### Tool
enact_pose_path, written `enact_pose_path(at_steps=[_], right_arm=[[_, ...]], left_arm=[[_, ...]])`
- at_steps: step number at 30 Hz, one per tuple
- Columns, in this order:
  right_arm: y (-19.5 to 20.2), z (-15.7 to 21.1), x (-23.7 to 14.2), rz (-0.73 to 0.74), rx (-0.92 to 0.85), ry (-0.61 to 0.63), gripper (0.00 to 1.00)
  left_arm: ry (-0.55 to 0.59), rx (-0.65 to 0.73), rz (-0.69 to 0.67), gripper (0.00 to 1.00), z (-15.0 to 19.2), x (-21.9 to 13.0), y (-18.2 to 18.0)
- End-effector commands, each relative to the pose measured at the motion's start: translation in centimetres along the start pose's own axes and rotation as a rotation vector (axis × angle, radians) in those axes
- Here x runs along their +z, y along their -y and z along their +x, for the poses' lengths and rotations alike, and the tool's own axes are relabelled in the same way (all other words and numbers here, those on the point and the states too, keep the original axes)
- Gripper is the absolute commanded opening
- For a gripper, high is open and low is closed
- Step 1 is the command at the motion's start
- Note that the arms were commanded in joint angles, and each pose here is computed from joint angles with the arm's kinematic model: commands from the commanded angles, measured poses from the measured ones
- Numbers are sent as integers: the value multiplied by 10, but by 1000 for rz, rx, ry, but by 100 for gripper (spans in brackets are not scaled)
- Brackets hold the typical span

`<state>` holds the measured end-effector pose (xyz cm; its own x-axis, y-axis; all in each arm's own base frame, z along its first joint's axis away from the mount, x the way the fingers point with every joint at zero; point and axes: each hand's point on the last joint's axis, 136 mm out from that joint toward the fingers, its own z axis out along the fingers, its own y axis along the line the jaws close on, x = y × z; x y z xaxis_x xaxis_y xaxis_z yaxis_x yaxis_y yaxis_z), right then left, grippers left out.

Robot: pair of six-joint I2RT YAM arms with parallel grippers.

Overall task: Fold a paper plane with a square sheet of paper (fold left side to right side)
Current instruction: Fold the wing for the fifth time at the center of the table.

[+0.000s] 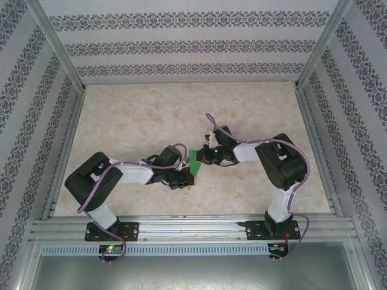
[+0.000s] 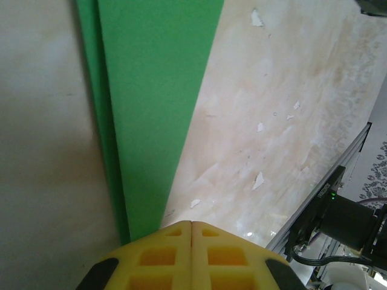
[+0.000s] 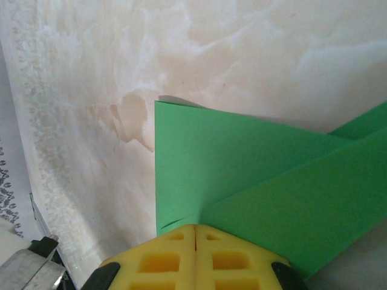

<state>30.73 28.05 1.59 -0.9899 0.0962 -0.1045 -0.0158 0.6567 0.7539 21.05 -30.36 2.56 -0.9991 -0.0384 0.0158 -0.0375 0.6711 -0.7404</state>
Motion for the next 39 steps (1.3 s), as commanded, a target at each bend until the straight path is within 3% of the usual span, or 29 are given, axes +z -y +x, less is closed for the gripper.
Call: enact_pose_path(at_steps=[1,27,39], right_arm=[[57,33,7,182,107,-93,0],[64,35,5,246,99,-112,0],[68,36,6,262,104,-121,0]], left_arm=[[1,-17,30,3,-3,2,0],[-29,-56,-6,2,13,9,-25],[-62,-85,-31,2,35,8,-40]])
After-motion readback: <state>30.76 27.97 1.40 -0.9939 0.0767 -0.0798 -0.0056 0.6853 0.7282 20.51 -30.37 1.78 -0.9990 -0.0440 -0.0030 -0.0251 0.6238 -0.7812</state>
